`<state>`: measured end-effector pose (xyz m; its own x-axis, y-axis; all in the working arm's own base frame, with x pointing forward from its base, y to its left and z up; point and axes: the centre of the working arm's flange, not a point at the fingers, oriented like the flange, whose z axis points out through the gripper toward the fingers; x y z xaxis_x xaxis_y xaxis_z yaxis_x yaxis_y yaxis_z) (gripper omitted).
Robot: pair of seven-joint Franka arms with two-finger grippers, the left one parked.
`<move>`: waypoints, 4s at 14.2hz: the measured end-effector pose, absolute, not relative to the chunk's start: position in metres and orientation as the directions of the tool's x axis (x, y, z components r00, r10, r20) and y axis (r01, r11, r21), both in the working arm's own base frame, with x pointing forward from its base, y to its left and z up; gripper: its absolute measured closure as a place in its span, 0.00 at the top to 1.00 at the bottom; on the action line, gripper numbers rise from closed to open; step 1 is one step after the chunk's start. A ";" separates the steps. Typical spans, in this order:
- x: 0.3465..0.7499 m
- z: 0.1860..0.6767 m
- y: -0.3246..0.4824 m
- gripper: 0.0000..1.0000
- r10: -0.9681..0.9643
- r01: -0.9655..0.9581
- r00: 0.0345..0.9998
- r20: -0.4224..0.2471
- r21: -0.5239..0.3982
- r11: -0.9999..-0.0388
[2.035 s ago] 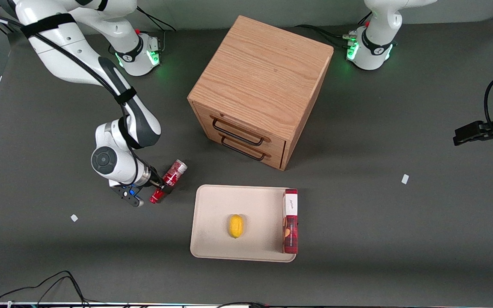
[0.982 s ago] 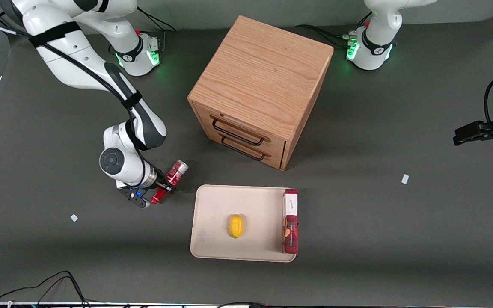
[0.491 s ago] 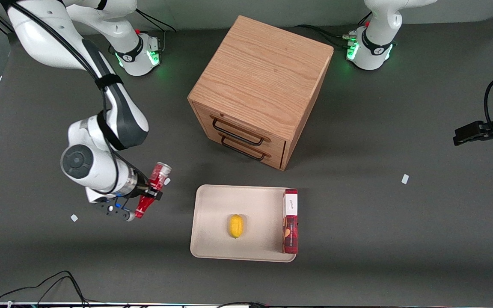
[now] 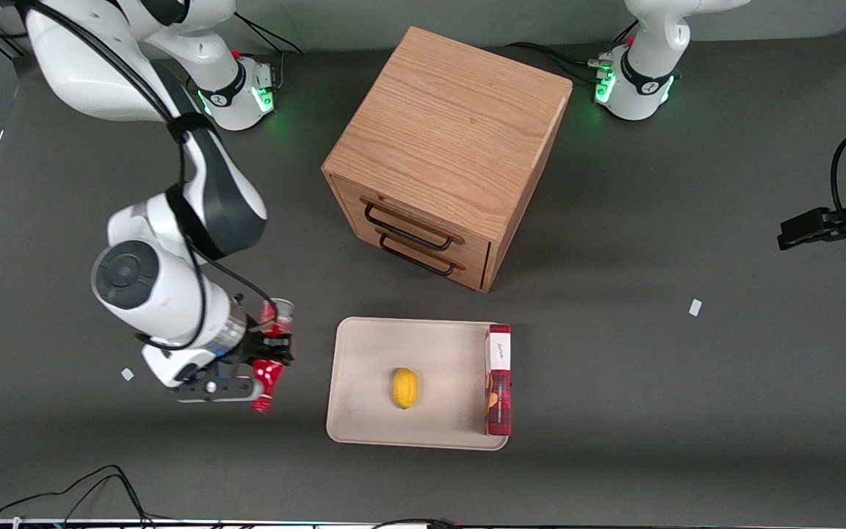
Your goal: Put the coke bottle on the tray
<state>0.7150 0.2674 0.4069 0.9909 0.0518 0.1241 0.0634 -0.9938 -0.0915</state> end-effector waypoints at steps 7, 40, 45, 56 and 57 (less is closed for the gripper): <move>0.741 0.269 0.301 0.56 0.076 0.110 0.980 0.184 -0.185 -0.977; 0.742 0.357 0.258 1.00 0.030 0.045 0.992 0.119 -0.127 -0.991; 0.694 0.454 0.170 1.00 -0.070 -0.066 0.994 0.082 -0.048 -0.997; 0.518 0.580 0.057 1.00 -0.127 -0.127 0.992 0.013 0.008 -0.992; 0.516 0.584 0.045 1.00 -0.122 -0.122 0.992 0.009 0.005 -0.992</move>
